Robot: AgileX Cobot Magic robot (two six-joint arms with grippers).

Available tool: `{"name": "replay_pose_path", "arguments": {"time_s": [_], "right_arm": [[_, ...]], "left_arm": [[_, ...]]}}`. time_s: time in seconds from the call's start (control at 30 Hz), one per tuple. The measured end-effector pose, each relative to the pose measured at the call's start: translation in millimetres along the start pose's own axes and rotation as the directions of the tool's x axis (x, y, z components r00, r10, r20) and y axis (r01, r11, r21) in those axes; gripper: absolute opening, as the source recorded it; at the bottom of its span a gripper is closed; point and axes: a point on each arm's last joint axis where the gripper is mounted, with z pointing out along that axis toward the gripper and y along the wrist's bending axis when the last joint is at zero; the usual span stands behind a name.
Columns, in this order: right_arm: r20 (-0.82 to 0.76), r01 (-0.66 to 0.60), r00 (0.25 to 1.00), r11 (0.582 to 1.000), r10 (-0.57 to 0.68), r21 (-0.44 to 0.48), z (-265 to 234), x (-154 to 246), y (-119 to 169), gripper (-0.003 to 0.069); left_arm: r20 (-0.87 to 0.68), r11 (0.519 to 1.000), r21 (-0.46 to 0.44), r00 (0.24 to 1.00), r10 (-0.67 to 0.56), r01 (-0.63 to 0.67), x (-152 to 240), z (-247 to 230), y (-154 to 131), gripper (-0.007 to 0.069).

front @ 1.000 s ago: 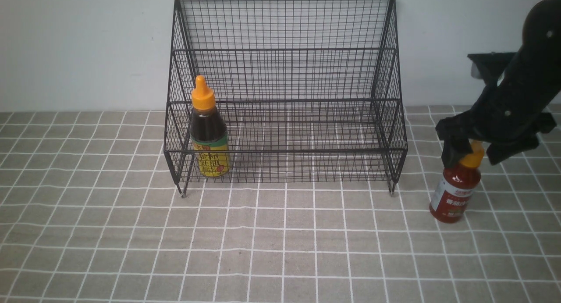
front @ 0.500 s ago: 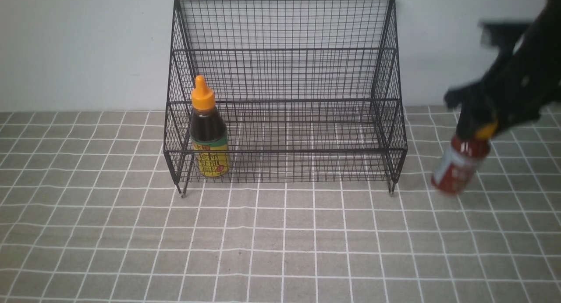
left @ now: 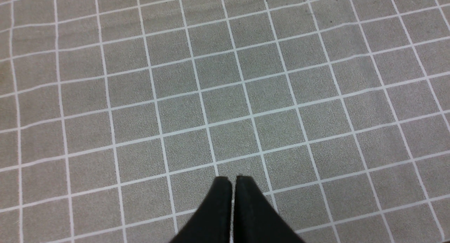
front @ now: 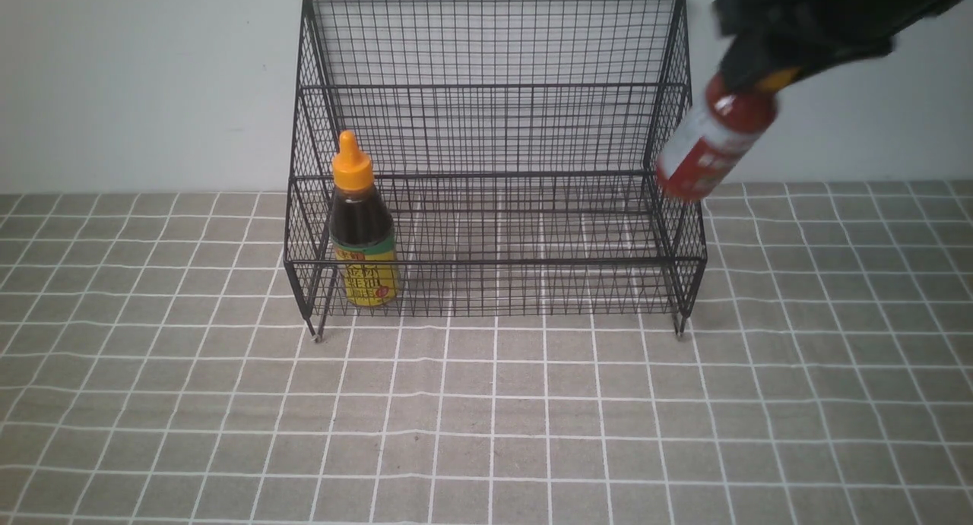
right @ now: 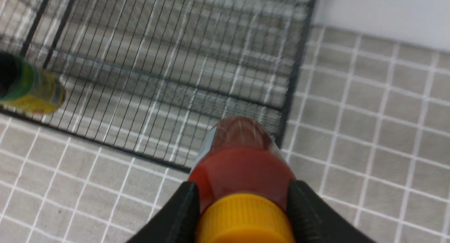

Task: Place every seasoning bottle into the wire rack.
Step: Use the right arm to put the condiment bottle back on the shelf

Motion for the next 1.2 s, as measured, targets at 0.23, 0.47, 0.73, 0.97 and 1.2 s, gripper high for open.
{"name": "replay_pose_path", "arguments": {"time_s": [0.23,0.47,0.73,0.97,1.2], "right_arm": [[-0.073,-0.010,0.997,1.000,0.010,0.009,34,1,5,0.0295],[-0.129,-0.001,0.992,0.999,0.006,0.038,69,1,2,0.0295],[-0.209,-0.022,0.977,0.998,0.033,0.054,116,7,-1,0.0295],[-0.220,-0.019,0.975,0.999,0.029,0.047,123,7,3,0.0449],[-0.100,-0.006,0.995,0.999,0.009,0.035,88,-14,7,0.0566]], "left_arm": [[0.000,1.000,0.000,1.000,0.000,0.000,0,0,0,-0.0007],[0.000,1.000,0.000,1.000,0.000,0.000,0,0,0,-0.0007],[0.000,1.000,0.001,1.000,0.000,0.000,0,0,0,-0.0007],[0.000,1.000,0.001,1.000,0.000,0.000,0,0,0,-0.0007],[0.000,1.000,0.001,1.000,-0.025,0.025,0,0,0,-0.0007]]}}
